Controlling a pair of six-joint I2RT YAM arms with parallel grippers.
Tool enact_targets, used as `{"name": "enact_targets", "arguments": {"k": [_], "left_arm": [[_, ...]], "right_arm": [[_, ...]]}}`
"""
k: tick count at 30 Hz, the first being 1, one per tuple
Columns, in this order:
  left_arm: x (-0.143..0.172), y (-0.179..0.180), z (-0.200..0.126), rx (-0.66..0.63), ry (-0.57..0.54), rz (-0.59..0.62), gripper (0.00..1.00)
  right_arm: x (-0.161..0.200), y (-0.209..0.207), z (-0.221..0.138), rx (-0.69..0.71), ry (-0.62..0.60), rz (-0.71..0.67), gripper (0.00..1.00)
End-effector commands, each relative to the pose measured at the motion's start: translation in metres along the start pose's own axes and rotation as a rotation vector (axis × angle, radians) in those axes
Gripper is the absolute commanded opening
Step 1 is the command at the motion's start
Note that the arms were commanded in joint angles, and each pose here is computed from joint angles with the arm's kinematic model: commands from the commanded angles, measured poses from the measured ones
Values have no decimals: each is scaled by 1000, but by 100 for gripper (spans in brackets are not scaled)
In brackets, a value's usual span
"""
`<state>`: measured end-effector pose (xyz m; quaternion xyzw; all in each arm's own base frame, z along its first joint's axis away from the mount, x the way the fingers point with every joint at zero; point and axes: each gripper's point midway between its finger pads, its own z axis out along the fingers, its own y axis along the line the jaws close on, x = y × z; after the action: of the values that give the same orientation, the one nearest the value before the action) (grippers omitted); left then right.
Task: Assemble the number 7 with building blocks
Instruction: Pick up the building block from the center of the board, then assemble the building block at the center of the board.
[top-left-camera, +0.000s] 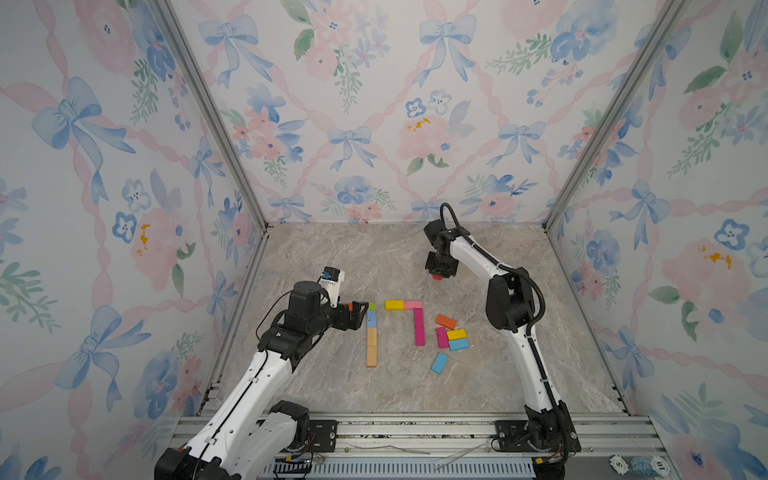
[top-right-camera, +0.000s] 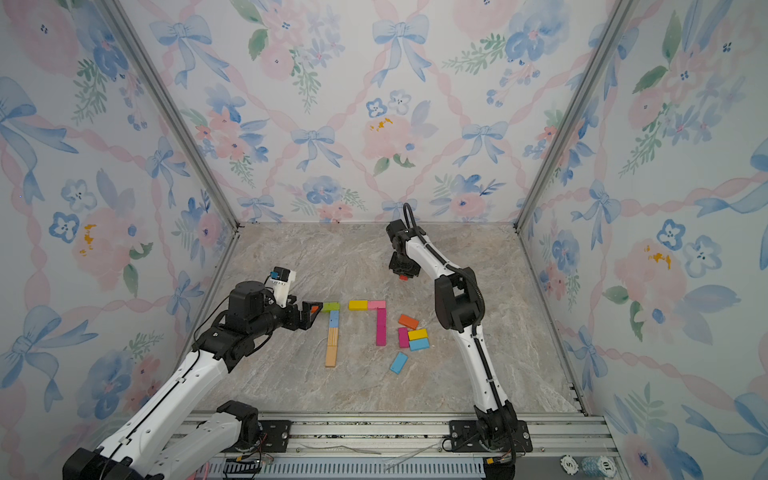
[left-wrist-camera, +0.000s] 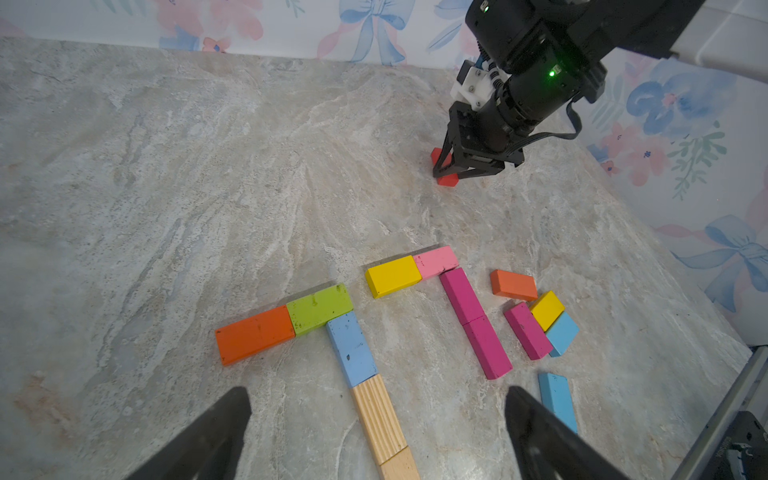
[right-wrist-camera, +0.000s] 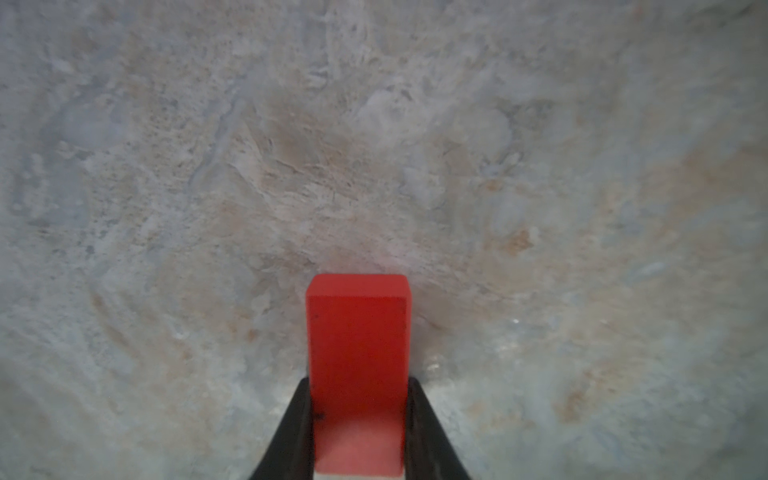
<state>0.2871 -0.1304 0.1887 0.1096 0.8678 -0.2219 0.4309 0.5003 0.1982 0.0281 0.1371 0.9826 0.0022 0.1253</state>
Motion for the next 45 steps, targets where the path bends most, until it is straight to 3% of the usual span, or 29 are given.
{"name": "enact_targets", "arguments": {"k": [1, 6, 15, 18, 24, 33, 45], "left_arm": [[8, 3, 3, 3, 26, 3, 98], [8, 5, 4, -1, 29, 2, 98], [14, 5, 8, 10, 40, -33, 98], [16, 5, 10, 13, 49, -45, 98], [14, -6, 8, 71, 45, -130, 98], [8, -17, -6, 123, -29, -70, 98], [8, -34, -7, 235, -70, -49, 98]], "right_arm": [[-3, -21, -11, 11, 3, 1, 19], [-6, -37, -40, -17, -18, -18, 19], [-9, -83, -173, -82, -160, -73, 19], [4, -93, -216, -121, -193, -97, 20], [54, -97, -262, -203, -223, -142, 20], [131, -83, -257, -278, -169, -183, 19], [184, -77, -238, -320, -98, -171, 19]]}}
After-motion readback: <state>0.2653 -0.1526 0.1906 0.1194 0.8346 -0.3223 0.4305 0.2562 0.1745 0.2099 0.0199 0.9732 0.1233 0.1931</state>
